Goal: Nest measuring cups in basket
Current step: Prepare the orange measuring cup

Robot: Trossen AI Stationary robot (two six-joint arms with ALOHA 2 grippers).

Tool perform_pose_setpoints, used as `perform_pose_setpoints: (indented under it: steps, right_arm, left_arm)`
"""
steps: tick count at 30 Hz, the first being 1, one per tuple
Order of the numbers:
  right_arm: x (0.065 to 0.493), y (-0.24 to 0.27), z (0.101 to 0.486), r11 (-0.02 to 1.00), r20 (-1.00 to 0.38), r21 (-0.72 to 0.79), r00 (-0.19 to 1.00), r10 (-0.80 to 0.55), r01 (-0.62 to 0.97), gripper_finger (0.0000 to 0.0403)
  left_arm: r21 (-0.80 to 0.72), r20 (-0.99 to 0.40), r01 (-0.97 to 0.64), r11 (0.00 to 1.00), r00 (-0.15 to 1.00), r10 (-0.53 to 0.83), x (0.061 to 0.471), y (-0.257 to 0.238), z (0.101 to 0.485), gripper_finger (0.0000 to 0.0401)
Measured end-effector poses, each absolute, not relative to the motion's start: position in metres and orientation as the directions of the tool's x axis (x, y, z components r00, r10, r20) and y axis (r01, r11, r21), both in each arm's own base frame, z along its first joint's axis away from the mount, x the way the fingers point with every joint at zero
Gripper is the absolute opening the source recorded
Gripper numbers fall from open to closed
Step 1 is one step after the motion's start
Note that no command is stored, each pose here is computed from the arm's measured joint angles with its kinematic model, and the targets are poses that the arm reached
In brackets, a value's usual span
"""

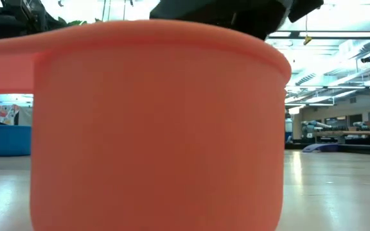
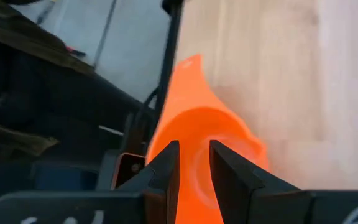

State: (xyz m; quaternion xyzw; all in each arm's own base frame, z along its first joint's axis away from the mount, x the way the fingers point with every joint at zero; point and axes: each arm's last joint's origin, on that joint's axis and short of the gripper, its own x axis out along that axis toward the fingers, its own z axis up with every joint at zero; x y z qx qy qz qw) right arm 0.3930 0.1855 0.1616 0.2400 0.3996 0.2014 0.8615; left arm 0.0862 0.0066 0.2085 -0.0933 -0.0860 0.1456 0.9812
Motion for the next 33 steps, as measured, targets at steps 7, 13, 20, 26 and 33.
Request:
perform_pose_setpoints:
  steps: [7,13,20,26,33]
  right_arm:
    - [0.396,0.186,0.179,0.862,-0.680,0.484,0.554,0.481,-0.154,0.0092]
    - [0.395,0.182,0.189,0.918,-0.770,0.381,0.511,0.382,-0.112,0.0091]
    - [0.394,0.182,0.189,0.912,-0.781,0.408,0.498,0.378,-0.053,0.0091]
    - [0.393,0.184,0.189,0.899,-0.779,0.438,0.487,0.394,-0.027,0.0091]
    - [0.394,0.187,0.186,0.896,-0.772,0.444,0.495,0.398,-0.028,0.0091]
  left_arm:
    - [-0.208,0.141,-0.270,0.940,0.943,0.302,0.086,0.007,0.208,0.0015]
    - [-0.208,0.140,-0.269,0.940,0.943,0.301,0.086,0.007,0.208,0.0015]
    - [-0.209,0.139,-0.269,0.940,0.943,0.301,0.086,0.007,0.208,0.0015]
    - [-0.208,0.139,-0.270,0.940,0.943,0.301,0.086,0.007,0.208,0.0015]
    - [-0.208,0.138,-0.270,0.940,0.944,0.301,0.086,0.007,0.208,0.0015]
